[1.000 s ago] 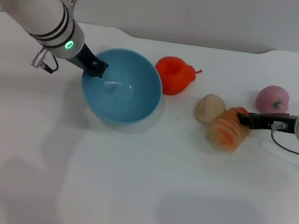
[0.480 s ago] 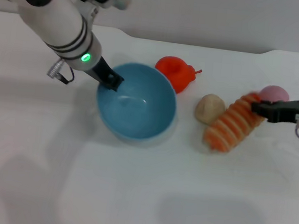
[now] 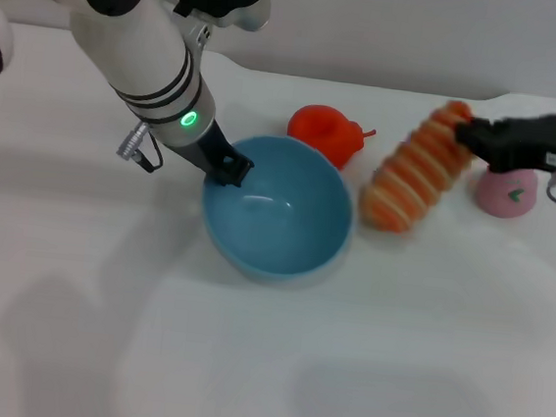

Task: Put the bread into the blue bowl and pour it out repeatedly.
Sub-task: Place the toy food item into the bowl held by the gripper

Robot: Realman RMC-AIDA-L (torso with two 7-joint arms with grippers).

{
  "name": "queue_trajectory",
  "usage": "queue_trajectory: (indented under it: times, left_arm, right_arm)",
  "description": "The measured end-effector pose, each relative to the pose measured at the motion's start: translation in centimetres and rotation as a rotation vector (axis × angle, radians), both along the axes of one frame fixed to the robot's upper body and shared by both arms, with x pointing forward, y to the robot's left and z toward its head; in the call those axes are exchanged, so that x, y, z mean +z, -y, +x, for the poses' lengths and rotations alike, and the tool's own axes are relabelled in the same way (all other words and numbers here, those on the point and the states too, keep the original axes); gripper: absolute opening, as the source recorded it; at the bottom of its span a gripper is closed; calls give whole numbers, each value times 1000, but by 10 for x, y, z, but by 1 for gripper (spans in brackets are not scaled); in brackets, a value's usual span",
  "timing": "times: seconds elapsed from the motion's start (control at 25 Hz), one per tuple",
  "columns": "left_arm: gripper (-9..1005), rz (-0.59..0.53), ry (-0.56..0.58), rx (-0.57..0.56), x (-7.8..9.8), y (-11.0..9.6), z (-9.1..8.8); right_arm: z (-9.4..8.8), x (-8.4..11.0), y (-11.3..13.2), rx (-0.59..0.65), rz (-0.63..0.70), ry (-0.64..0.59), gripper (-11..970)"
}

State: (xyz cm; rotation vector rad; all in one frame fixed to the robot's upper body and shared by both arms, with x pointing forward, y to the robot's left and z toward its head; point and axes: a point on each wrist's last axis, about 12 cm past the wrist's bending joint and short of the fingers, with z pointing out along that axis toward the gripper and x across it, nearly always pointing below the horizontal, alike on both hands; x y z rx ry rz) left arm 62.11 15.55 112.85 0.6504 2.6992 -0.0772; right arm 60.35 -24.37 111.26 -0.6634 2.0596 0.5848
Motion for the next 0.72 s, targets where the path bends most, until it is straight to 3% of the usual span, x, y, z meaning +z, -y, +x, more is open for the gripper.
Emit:
queue_trajectory:
  times: [0.44, 0.72]
  left_arm:
    - [0, -110, -101, 18, 0, 13, -5]
    - [0, -148, -120, 18, 2, 17, -7]
  right_arm:
    - [0, 25, -66, 293, -49, 221, 109]
    - [-7, 15, -93, 423, -99, 211, 103]
